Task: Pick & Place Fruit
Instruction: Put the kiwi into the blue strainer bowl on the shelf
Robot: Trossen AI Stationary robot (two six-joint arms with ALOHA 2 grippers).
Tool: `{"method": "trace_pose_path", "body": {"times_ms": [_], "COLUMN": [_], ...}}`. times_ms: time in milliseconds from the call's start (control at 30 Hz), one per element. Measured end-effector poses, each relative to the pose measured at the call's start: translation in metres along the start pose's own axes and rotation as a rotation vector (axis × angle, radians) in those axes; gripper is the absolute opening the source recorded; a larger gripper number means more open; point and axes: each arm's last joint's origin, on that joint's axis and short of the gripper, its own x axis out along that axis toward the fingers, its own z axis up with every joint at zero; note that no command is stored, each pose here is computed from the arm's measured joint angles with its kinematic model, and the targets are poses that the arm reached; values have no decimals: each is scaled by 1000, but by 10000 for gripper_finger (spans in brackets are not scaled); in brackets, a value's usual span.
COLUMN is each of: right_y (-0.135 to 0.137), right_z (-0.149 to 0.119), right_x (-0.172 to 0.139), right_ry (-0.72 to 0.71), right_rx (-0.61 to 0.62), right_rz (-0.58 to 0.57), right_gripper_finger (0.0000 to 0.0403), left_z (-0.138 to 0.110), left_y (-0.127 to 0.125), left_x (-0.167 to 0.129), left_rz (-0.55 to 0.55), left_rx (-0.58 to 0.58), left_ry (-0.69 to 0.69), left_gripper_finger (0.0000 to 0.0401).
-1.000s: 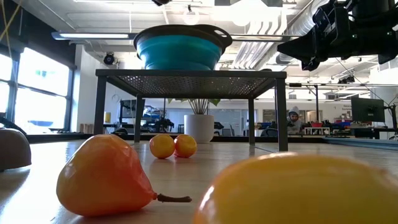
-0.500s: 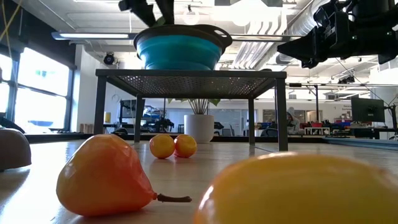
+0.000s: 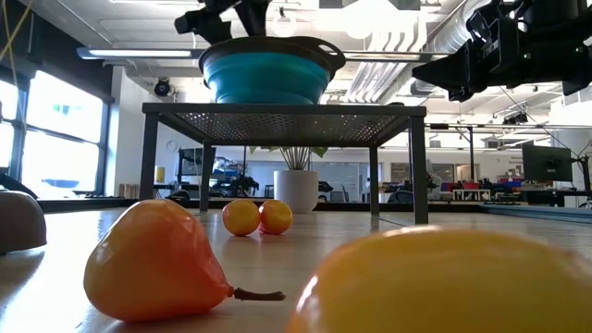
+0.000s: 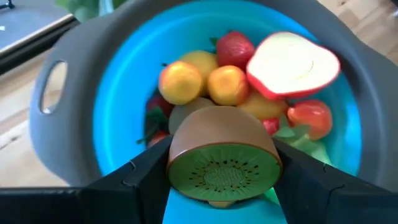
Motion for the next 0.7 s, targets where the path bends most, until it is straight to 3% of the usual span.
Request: {"method": "trace_pose_path", "body": {"times_ms": [300,700], "right_y": [0,0], "right_z": [0,0], "right_x": [0,0], "right_ry": [0,0], "right_rx": [0,0], "right_rz": [0,0], "right_gripper_finger": [2,2], "left_z": [0,0], "left_y": [-2,-1], "left_x": [5,5], "left_rz": [-7,-5], "left_rx": [-13,44], "left_ry": [-26,-25], "left_gripper_finger": [229,274]}}
